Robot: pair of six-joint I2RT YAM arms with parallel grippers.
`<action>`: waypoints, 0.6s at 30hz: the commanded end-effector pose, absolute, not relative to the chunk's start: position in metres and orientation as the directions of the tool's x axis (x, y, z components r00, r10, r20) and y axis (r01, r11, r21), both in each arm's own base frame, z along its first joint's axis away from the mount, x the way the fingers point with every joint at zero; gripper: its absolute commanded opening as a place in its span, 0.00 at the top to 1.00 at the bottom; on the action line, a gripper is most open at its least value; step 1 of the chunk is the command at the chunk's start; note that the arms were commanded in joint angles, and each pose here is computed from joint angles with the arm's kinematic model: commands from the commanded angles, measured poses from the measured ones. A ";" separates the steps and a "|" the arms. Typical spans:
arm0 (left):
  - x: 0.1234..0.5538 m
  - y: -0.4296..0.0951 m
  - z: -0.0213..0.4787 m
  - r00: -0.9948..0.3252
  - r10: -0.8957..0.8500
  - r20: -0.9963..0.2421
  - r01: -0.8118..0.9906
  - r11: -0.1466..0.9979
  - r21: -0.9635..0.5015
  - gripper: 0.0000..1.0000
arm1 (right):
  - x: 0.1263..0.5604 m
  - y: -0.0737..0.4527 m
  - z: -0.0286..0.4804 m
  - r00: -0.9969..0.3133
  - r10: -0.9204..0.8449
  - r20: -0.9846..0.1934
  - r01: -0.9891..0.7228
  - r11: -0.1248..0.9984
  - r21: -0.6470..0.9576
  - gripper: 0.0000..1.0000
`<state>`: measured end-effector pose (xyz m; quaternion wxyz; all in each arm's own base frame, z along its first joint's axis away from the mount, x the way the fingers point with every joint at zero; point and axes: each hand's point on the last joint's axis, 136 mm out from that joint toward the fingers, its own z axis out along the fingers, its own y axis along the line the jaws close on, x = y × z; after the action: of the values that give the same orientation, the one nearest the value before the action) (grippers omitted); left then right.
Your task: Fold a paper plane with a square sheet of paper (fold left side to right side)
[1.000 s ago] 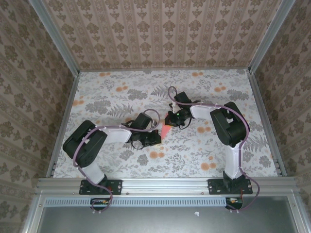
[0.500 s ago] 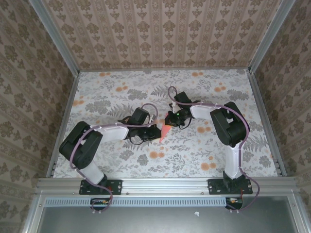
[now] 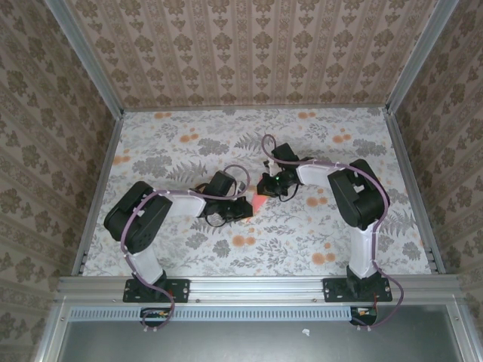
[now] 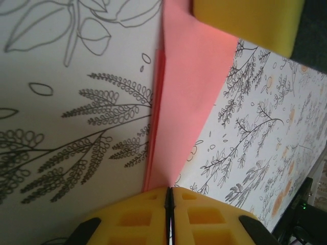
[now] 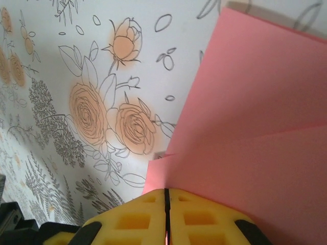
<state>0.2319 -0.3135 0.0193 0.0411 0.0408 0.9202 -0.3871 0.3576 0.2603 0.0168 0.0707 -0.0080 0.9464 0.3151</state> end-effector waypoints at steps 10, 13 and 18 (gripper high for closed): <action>0.224 -0.293 -0.011 -0.998 -0.005 -0.063 0.039 0.735 -0.676 0.95 | 0.323 0.259 0.061 -0.967 0.005 -0.254 -0.164 0.753 0.637 0.96; 0.225 -0.293 -0.010 -0.998 -0.005 -0.064 0.039 0.736 -0.676 0.95 | 0.315 0.275 0.052 -0.972 -0.007 -0.234 -0.164 0.734 0.659 0.96; 0.225 -0.293 -0.009 -0.998 -0.003 -0.065 0.041 0.739 -0.673 0.95 | 0.313 0.288 0.037 -0.977 -0.032 -0.210 -0.166 0.734 0.659 0.96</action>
<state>0.2319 -0.3130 0.0194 0.0488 0.0364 0.9092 -0.4118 0.3121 0.2814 0.0451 0.1035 -0.0577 0.9283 0.3523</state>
